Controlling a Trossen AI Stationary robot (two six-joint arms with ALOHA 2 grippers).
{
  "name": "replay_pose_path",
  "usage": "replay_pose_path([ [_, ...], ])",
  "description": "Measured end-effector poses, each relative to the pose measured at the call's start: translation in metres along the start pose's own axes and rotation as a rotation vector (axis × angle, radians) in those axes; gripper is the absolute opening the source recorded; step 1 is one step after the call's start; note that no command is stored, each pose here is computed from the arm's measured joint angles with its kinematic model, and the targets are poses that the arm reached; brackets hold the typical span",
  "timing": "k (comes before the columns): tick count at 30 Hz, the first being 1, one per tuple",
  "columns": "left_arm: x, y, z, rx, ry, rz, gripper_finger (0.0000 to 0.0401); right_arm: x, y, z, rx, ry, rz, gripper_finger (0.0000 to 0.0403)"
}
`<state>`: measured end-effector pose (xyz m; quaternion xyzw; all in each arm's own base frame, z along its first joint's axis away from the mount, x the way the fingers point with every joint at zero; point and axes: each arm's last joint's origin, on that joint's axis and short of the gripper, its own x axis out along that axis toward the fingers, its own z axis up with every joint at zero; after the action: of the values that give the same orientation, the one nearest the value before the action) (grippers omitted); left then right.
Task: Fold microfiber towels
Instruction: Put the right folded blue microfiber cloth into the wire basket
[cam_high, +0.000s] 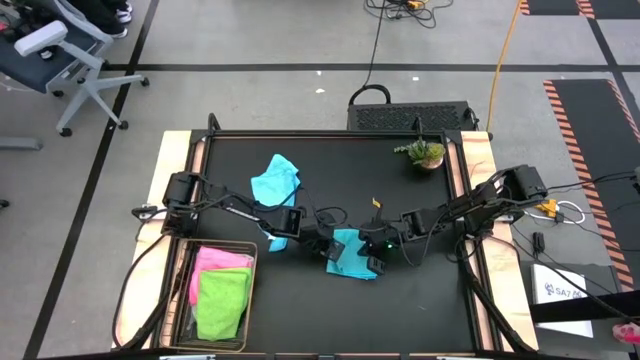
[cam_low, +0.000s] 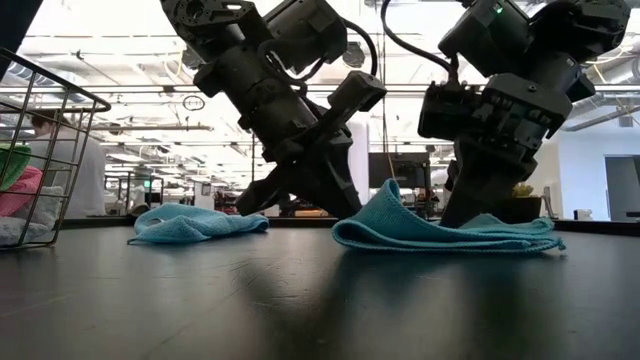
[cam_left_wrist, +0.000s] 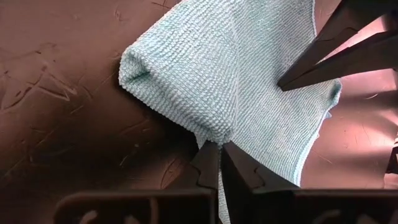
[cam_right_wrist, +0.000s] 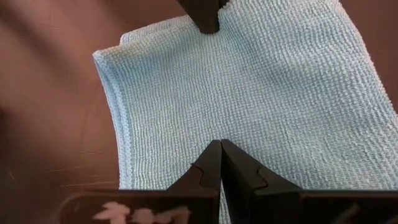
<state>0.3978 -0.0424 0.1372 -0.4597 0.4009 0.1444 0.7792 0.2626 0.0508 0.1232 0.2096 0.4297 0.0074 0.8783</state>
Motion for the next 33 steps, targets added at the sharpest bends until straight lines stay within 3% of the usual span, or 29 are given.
replay_pose_path([
  [8,0.0,0.0,0.0,0.006,-0.009,0.002,0.0003,-0.011,0.005,0.007,0.061,-0.051,0.039,0.0],
  [16,-0.012,-0.005,0.008,0.014,-0.049,-0.019,0.0002,-0.063,0.02,0.025,0.05,-0.23,0.138,0.0],
  [22,-0.022,-0.015,0.015,0.028,-0.119,-0.079,0.0001,-0.098,0.025,0.032,0.033,-0.373,0.145,0.0],
  [33,-0.076,-0.041,0.028,0.109,-0.292,-0.184,0.0,-0.122,0.024,0.029,0.007,-0.426,0.124,0.0],
])
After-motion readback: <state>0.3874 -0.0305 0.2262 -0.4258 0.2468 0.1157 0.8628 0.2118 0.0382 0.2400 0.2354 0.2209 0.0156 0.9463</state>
